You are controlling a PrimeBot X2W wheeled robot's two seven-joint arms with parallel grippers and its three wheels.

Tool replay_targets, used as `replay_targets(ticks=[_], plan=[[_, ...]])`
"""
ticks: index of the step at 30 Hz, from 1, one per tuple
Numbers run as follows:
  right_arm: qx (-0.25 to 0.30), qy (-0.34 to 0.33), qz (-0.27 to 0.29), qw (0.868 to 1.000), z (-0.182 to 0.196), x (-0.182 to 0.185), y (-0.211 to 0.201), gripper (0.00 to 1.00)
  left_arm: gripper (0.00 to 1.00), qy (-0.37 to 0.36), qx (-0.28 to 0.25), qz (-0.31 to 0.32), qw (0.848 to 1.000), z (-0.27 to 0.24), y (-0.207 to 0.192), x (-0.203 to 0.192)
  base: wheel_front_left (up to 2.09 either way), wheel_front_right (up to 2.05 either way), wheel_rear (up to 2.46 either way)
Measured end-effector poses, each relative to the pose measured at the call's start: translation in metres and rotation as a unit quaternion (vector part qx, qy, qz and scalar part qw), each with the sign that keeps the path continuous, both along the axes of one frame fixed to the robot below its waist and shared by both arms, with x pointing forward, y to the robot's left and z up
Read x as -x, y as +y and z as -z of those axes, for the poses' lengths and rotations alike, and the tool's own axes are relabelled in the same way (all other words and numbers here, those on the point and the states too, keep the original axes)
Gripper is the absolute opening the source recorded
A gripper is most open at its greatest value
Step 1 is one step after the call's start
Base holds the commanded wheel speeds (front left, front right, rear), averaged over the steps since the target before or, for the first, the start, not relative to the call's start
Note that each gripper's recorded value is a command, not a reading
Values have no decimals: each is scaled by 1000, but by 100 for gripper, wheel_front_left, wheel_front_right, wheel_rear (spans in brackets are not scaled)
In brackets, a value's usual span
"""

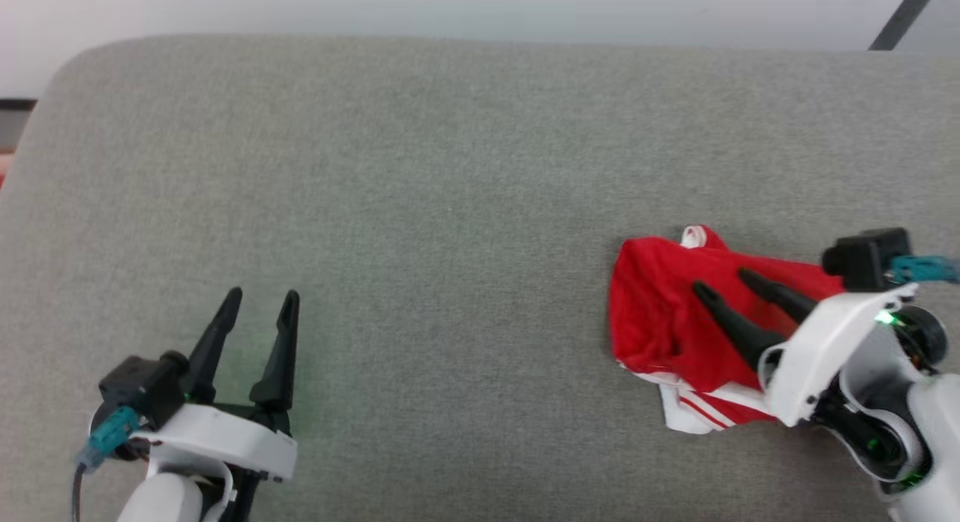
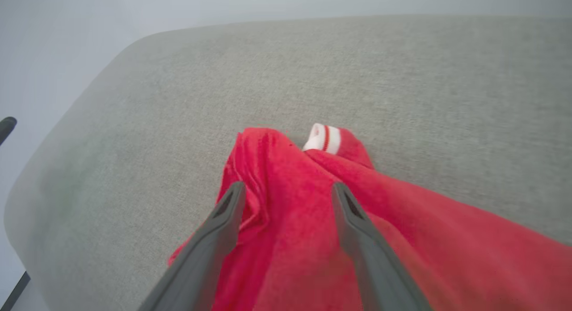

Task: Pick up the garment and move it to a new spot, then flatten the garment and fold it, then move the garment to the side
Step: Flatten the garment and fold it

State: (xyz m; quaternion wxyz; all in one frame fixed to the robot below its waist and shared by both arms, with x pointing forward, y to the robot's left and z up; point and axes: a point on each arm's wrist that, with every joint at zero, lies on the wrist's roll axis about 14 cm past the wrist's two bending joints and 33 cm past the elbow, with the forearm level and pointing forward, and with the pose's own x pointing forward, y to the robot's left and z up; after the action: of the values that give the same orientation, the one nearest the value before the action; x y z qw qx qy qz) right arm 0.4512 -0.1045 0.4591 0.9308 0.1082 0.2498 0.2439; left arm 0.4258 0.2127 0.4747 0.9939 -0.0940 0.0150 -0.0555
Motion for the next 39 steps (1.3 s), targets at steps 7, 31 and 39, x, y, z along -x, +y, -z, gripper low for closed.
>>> replay_targets(ticks=[7,31,39], plan=[[-5,-49,59,997,-26,5,-44,100,100,-2,3,17,1000,-3,-12,6,0,0,0],[-15,-203,225,953,-58,80,-139,100,100,-19,-15,24,999,-17,-18,51,0,0,0],[-18,-214,240,947,-61,100,-146,100,100,-24,-23,19,999,-18,-15,73,0,0,0]])
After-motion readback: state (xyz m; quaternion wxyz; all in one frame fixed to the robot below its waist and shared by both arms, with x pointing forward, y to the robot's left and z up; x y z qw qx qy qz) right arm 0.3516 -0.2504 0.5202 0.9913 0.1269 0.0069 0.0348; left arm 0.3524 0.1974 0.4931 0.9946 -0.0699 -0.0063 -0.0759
